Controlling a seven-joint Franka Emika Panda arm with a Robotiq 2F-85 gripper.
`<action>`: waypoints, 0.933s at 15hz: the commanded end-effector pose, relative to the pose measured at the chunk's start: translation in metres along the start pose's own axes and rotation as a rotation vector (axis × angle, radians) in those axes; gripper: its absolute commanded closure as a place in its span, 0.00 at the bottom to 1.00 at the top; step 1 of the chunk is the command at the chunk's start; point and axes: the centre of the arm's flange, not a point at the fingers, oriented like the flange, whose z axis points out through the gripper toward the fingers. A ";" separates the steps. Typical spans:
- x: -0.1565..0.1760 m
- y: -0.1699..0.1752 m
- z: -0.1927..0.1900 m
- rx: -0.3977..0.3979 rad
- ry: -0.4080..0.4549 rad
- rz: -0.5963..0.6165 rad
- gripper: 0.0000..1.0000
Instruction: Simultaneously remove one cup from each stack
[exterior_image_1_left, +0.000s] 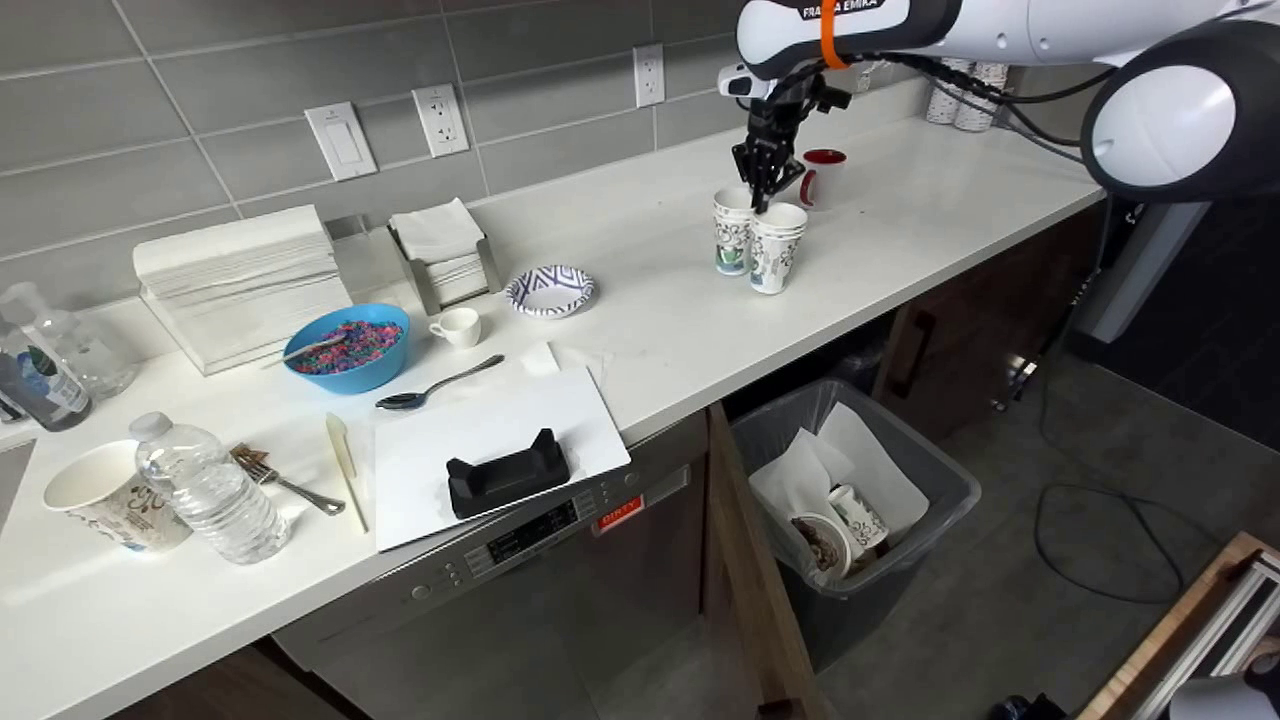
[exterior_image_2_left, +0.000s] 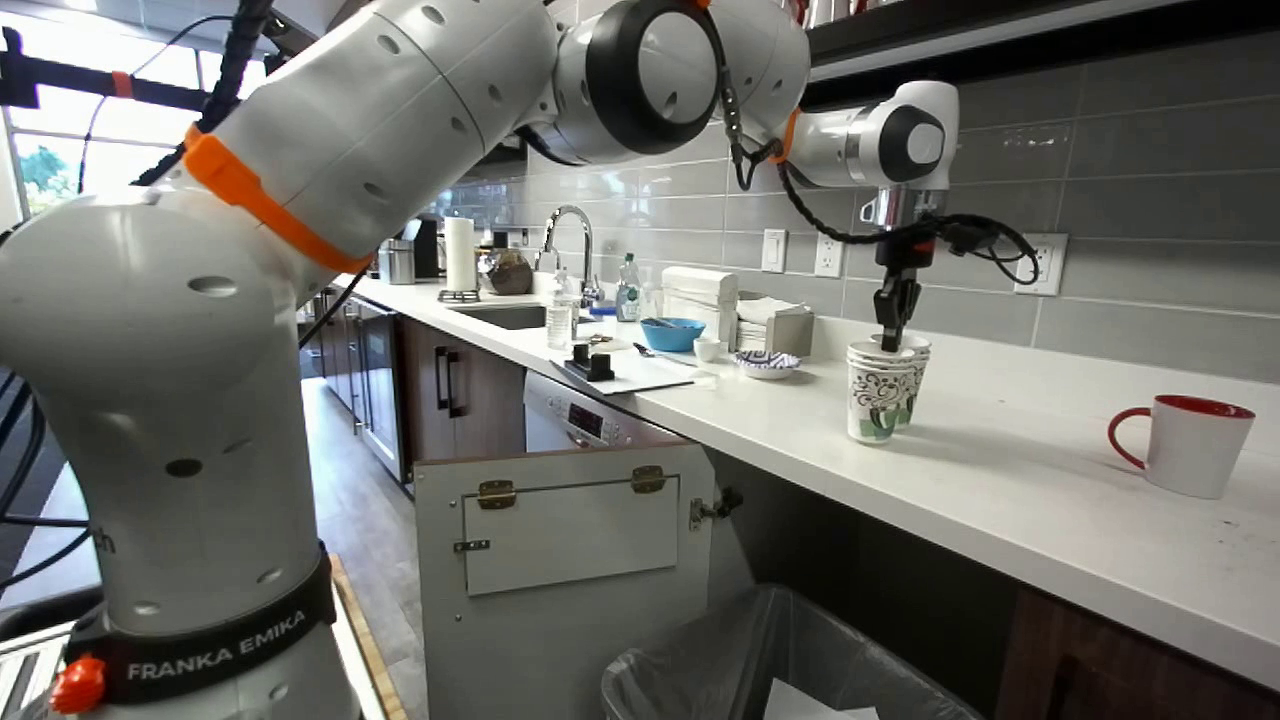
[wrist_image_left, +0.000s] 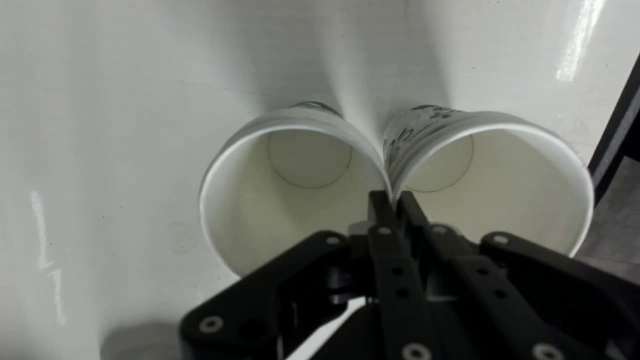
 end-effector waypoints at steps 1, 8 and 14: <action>0.002 -0.002 -0.002 0.053 0.007 0.058 0.98; 0.006 -0.004 0.002 0.092 0.016 0.117 0.98; 0.010 -0.004 0.000 0.085 0.010 0.124 0.98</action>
